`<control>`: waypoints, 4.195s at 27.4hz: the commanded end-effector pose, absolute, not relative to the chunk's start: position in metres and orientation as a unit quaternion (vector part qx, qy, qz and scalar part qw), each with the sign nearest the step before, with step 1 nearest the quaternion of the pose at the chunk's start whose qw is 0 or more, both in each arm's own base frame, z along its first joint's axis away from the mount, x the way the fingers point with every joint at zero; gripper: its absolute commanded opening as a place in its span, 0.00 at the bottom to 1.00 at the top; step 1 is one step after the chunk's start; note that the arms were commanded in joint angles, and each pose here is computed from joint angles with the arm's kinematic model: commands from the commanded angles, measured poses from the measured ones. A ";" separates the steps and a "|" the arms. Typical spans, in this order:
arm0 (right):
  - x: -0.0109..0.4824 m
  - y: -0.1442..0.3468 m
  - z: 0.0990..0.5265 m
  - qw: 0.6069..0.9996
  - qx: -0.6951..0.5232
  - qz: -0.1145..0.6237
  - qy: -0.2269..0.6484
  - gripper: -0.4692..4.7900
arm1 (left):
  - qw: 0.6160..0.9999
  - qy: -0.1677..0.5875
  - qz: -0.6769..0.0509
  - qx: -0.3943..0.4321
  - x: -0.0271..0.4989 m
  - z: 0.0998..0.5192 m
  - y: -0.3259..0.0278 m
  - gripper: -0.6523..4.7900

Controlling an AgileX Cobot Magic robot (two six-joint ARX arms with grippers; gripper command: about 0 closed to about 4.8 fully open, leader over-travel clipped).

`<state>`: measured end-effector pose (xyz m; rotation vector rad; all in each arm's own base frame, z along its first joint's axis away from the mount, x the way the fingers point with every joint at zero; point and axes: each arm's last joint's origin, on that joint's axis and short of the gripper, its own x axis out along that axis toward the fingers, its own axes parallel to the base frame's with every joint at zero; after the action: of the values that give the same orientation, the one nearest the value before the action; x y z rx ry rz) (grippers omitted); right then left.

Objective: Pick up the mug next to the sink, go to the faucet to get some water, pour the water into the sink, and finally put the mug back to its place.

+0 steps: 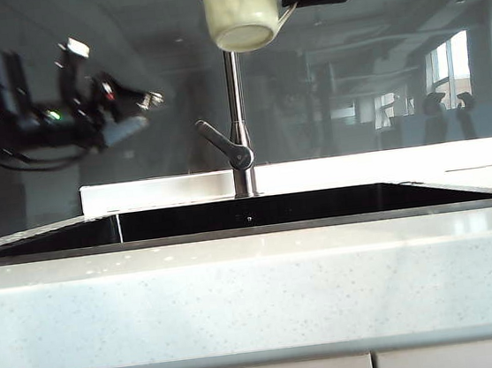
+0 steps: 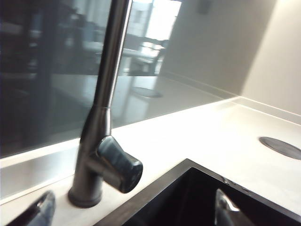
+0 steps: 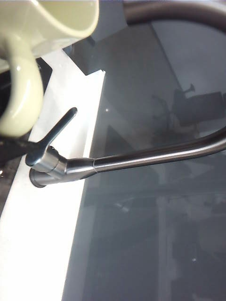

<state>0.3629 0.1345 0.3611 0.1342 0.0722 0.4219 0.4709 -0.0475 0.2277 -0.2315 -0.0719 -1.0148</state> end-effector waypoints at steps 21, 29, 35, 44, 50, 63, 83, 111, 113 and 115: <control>0.393 0.168 0.372 0.974 0.078 0.211 0.000 0.08 | 0.794 -0.045 -0.591 -0.137 0.563 0.214 -0.104 1.00; 0.398 0.172 0.380 0.974 0.079 0.213 -0.006 0.08 | 0.785 -0.033 -0.604 -0.133 0.562 0.213 -0.105 1.00; 0.398 0.172 0.380 0.974 0.079 0.213 -0.006 0.08 | 0.775 -0.030 -0.617 -0.134 0.560 0.215 -0.106 1.00; 0.398 0.172 0.386 0.973 0.083 0.214 -0.028 0.08 | 0.750 -0.030 -0.644 -0.144 0.553 0.223 -0.105 1.00; 0.398 0.172 0.387 0.973 0.084 0.214 -0.030 0.08 | 0.727 0.002 -0.670 -0.149 0.550 0.224 -0.105 1.00; 0.398 0.171 0.388 0.973 0.084 0.214 -0.034 0.08 | 0.728 -0.040 -0.671 -0.137 0.545 0.231 -0.104 1.00; 0.398 0.171 0.388 0.972 0.084 0.215 -0.034 0.08 | 0.787 -0.039 -0.607 -0.102 0.564 0.209 -0.105 1.00; 0.398 0.171 0.388 0.973 0.084 0.214 -0.034 0.08 | 0.841 -0.053 -0.527 -0.108 0.571 0.204 -0.103 1.00; 0.398 0.171 0.388 0.973 0.084 0.214 -0.034 0.08 | 0.856 -0.063 -0.502 -0.102 0.573 0.203 -0.102 1.00; 0.398 0.171 0.388 0.973 0.084 0.214 -0.034 0.08 | 0.870 -0.070 -0.479 -0.096 0.575 0.202 -0.101 1.00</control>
<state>0.4028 0.1729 0.3668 0.1282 0.0462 0.4212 0.5719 -0.1054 0.1978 -0.2116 -0.1163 -1.1006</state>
